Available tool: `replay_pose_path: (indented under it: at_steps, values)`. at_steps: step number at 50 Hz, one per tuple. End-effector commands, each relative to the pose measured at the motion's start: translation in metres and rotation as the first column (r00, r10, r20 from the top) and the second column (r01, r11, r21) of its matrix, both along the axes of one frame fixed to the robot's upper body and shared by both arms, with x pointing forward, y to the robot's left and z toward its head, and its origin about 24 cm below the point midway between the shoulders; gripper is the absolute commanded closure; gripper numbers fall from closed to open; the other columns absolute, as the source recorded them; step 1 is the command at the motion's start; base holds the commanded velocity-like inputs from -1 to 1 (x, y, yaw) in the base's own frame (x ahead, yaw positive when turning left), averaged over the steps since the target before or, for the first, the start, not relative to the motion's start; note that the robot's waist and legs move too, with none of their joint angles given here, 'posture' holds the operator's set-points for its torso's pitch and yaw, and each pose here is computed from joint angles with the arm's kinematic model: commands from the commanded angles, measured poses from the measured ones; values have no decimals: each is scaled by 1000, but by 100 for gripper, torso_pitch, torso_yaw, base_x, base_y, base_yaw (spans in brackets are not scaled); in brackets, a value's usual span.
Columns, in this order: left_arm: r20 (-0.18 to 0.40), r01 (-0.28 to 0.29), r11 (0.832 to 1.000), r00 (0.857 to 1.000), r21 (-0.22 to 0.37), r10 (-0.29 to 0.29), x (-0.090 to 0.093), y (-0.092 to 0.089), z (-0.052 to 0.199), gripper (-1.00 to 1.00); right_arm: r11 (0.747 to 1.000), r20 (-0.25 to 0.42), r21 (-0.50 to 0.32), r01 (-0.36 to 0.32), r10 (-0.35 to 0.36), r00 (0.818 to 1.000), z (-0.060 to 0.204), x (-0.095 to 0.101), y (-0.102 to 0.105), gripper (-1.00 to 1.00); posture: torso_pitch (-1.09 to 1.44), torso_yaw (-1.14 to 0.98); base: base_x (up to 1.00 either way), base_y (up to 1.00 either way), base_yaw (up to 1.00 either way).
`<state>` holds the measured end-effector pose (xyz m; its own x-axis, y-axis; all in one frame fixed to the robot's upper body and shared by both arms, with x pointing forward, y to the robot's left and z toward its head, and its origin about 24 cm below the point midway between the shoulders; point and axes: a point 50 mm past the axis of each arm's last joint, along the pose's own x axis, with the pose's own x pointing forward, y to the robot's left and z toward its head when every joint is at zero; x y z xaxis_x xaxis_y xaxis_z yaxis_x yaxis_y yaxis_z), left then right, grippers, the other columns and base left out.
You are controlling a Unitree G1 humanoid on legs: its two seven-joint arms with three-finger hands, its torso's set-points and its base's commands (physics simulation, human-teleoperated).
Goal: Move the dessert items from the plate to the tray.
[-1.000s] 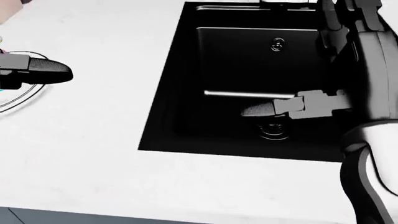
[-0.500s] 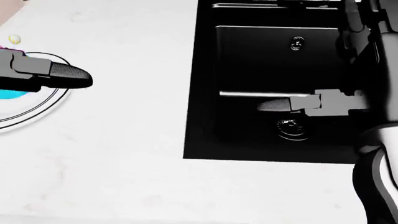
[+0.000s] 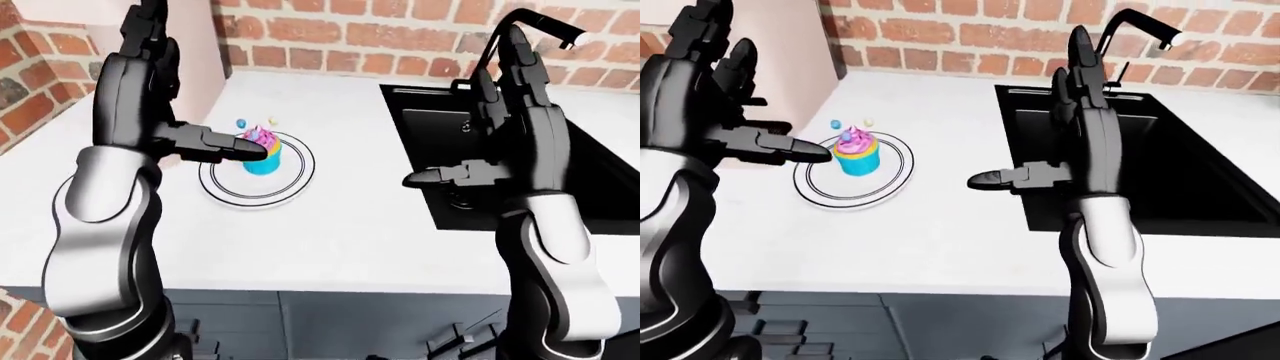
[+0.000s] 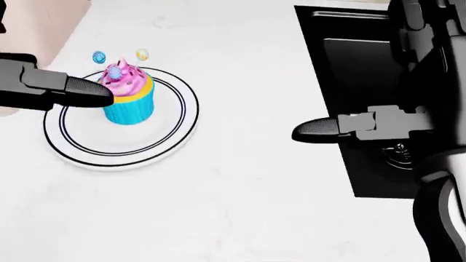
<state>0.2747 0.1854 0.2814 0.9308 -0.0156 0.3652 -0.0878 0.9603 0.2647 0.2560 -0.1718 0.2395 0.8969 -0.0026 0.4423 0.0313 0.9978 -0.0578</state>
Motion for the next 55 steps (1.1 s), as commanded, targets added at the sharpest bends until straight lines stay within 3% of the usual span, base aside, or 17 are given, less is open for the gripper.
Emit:
replay_pose_path:
  at_steps: [1,9,19,25,28,33,34,37,41,48,55]
  values:
    - [75,23,999,997,30,-26,-7,-4,13,-100,1000,57,-4,5,-5,998,10,-4,0,-100,0,0,0,0,0]
    - [72,87,993,993,79,-92,-7,-11,17,-100,1000,56,-5,7,-7,998,10,-4,-1,-100,0,0,0,0,0]
    - [30,228,964,972,139,-234,-5,-27,9,-100,1000,59,-8,6,-6,998,12,-4,0,-100,0,0,0,0,0]
    - [0,272,952,962,140,-275,11,-30,2,-100,1000,60,-7,5,-5,998,12,-4,-1,-100,0,0,0,0,0]
    - [-30,297,939,955,174,-297,17,-33,3,-100,1000,61,-7,6,-5,998,12,-5,-1,-100,0,0,0,0,0]
    - [-63,300,931,954,210,-294,30,-31,13,-100,1000,59,-8,4,-4,998,10,-6,-1,-100,0,0,0,0,0]
    - [-75,293,925,956,240,-283,32,-29,13,-100,1000,60,-7,3,-2,998,10,-6,-1,-100,0,0,0,0,0]
    - [-85,289,927,957,239,-276,39,-23,16,-100,1000,60,-7,4,-4,998,9,-7,-2,-100,0,0,0,0,0]
    - [-114,266,920,963,289,-243,43,-15,15,-100,1000,60,-4,4,-3,998,8,-7,-2,-100,0,0,0,0,0]
    - [-111,201,918,979,342,-173,43,6,14,-100,1000,59,-5,4,-3,998,7,-8,-2,-100,0,0,0,0,0]
    - [-97,169,917,985,362,-144,40,18,22,-100,1000,58,-7,1,-1,998,9,-6,-1,-100,0,0,0,0,0]
